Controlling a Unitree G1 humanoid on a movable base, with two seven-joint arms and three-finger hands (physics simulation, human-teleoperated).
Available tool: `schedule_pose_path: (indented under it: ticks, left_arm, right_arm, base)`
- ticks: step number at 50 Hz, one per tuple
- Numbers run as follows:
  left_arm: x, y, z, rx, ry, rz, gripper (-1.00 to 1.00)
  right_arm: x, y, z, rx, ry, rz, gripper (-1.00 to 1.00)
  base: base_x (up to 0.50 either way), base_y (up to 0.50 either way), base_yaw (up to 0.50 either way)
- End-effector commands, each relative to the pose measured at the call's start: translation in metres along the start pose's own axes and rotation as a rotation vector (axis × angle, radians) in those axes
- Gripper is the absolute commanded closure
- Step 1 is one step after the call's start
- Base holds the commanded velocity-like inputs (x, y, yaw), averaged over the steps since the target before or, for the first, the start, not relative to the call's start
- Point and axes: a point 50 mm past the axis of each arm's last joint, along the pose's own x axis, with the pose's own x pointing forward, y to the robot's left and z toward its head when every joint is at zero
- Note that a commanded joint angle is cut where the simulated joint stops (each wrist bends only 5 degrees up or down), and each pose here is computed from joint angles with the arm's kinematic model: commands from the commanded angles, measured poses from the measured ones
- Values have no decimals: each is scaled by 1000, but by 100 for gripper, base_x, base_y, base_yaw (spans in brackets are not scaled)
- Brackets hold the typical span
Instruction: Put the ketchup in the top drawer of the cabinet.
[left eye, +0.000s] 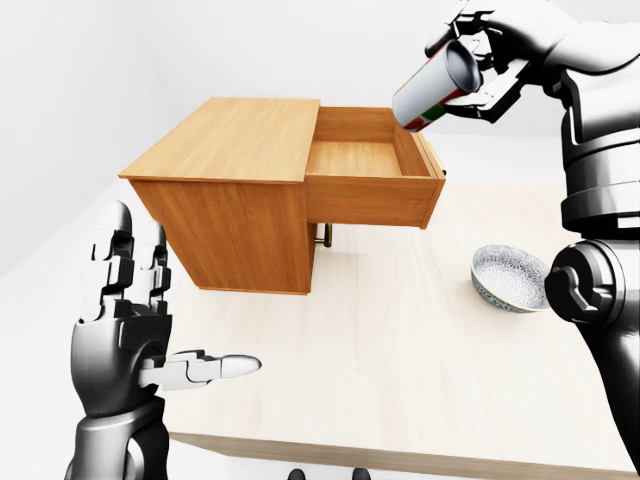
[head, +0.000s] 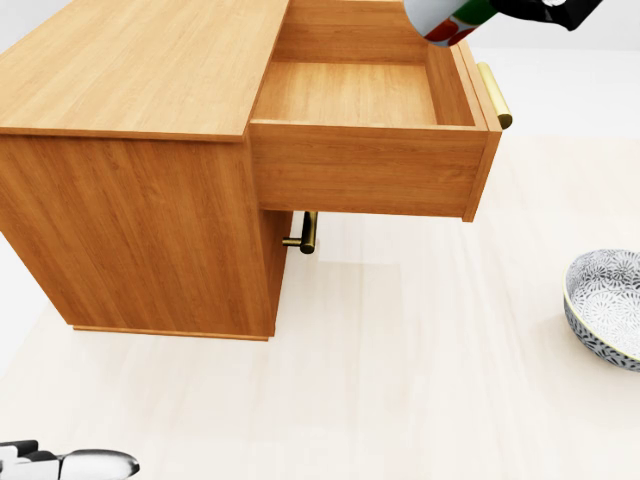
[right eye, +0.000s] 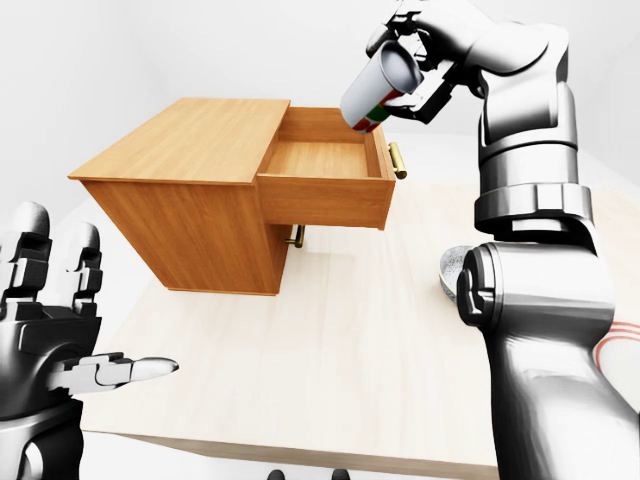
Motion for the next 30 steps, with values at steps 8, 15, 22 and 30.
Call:
schedule_pose_path:
  ticks: [8, 15, 22, 30]
  left_arm:
    - [1, 0, 1, 0, -5, 1, -100]
    - [1, 0, 2, 1, -12, 1, -100]
    - [1, -1, -1, -2, 1, 0, -100]
    - [0, 0, 0, -1, -3, -1, -100]
  right_arm:
    - [1, 0, -1, 13, 5, 3, 100]
    - [5, 6, -2, 33, 9, 25, 100]
    - [6, 6, -4, 43, 14, 30, 100]
    - [10, 12, 0, 54, 7, 51, 100]
  base:
    - [0, 0, 0]
    - [0, 0, 0]
    - [0, 0, 0]
    - [0, 0, 0]
